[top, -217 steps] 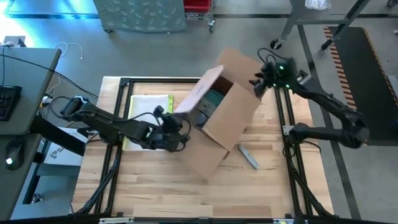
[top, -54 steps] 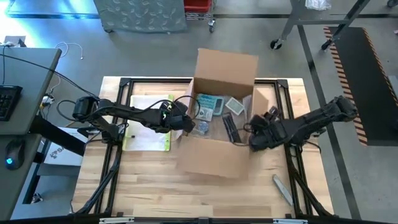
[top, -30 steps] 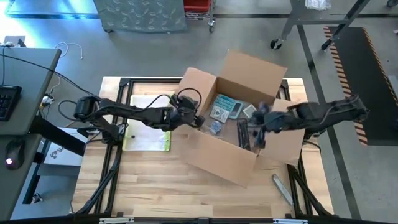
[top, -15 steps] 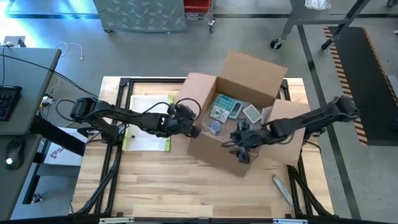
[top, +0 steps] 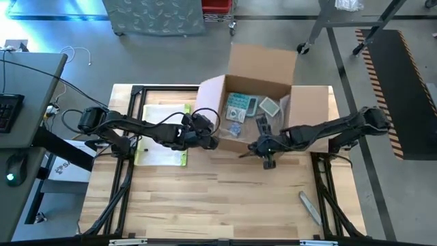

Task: Unpack boxes
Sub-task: Open the cardboard box, then open the transparent zipper bag

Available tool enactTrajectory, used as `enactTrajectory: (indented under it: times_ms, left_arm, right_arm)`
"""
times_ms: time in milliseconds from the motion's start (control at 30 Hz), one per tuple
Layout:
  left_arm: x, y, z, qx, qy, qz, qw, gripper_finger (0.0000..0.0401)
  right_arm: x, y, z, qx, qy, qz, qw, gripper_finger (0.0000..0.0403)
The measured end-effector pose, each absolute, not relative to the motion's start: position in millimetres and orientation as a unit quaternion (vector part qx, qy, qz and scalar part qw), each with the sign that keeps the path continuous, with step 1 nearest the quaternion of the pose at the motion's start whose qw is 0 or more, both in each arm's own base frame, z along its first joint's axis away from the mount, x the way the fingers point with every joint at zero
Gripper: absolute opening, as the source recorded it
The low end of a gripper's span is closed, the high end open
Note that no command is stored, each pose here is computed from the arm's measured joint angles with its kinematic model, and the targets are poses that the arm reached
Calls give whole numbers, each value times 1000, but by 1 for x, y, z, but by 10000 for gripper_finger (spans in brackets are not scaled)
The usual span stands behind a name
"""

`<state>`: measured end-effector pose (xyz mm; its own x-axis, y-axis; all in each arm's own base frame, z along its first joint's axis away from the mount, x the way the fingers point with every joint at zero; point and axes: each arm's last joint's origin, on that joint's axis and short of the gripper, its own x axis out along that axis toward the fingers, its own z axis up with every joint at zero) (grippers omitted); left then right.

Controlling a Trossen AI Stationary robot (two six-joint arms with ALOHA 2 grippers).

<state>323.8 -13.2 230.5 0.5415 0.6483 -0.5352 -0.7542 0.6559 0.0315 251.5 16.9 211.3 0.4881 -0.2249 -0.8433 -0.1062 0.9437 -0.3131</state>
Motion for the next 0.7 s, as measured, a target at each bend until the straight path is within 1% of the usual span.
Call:
enactTrajectory:
  times_ms: [33,100,167,267,400,500,600,700]
  left_arm:
    - [323,-14,232,-102,259,400,873,0]
    - [320,-17,237,-103,260,388,878,0]
    - [316,-20,242,-105,261,376,883,0]
    - [308,-26,251,-105,263,366,886,0]
    - [295,-37,263,-110,258,354,892,0]
    - [286,-46,268,-110,261,346,895,0]
    - [277,-54,271,-111,266,339,895,0]
    - [272,-61,270,-103,279,331,896,0]
  right_arm:
    - [251,13,211,-154,510,-38,845,32]
    - [249,7,210,-144,521,-42,840,27]
    - [249,4,209,-140,524,-51,838,37]
    - [247,0,210,-143,528,-65,834,85]
    - [248,-1,219,-141,527,-79,834,177]
    - [251,-1,239,-133,509,-89,846,238]
    - [252,1,265,-126,477,-106,864,269]
    - [251,6,293,-130,429,-106,887,275]
